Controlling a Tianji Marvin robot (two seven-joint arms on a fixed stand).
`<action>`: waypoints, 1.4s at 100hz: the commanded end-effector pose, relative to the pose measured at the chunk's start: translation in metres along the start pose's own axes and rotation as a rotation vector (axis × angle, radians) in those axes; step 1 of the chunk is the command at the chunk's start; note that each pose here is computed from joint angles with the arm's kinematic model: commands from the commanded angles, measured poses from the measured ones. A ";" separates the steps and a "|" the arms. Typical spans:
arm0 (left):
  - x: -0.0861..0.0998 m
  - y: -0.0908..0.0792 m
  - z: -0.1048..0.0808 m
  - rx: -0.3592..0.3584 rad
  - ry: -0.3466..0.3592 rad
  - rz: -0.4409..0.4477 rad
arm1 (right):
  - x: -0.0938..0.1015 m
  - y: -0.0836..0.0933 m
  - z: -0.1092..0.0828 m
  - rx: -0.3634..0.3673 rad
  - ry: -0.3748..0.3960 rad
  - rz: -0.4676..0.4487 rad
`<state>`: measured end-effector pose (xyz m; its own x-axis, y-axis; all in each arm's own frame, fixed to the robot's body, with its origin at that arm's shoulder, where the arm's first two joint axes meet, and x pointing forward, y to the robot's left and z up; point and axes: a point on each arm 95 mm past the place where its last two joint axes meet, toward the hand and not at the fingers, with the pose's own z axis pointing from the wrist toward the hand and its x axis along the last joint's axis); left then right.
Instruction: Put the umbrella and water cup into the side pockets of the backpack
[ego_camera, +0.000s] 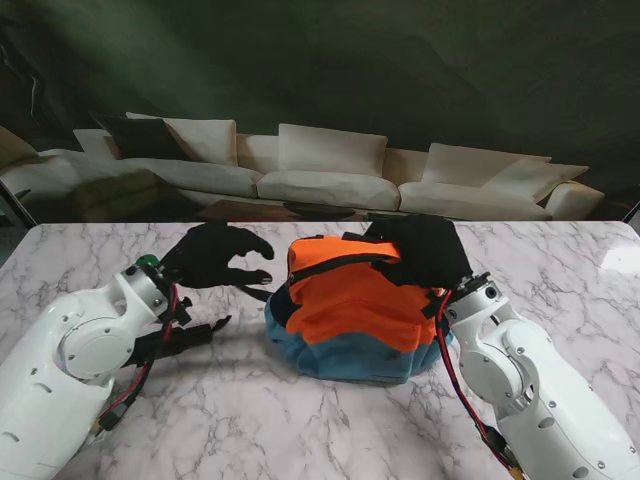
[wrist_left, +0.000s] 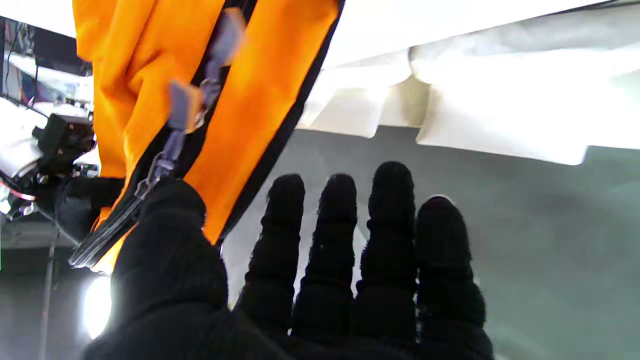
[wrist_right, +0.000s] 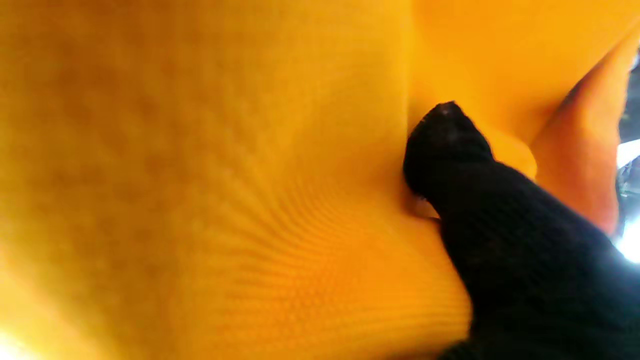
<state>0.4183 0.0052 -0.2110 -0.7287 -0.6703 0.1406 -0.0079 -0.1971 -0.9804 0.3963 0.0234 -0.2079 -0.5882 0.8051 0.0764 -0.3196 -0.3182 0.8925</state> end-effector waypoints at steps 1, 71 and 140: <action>-0.007 0.002 -0.010 -0.065 -0.008 0.019 | -0.001 -0.001 0.001 0.003 -0.005 -0.006; -0.009 0.053 0.015 -0.309 -0.032 -0.172 | 0.003 -0.007 0.005 0.018 -0.002 0.022; -0.013 0.059 0.016 -0.477 -0.029 -0.105 | 0.005 -0.008 0.006 0.031 0.011 0.028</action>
<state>0.4405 -0.0164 -0.2678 -0.6904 -0.6762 0.2570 -0.3975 0.0579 -0.9158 0.4015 0.0329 -0.2107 -0.6032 0.7915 0.0980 -0.2837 -0.3278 0.9012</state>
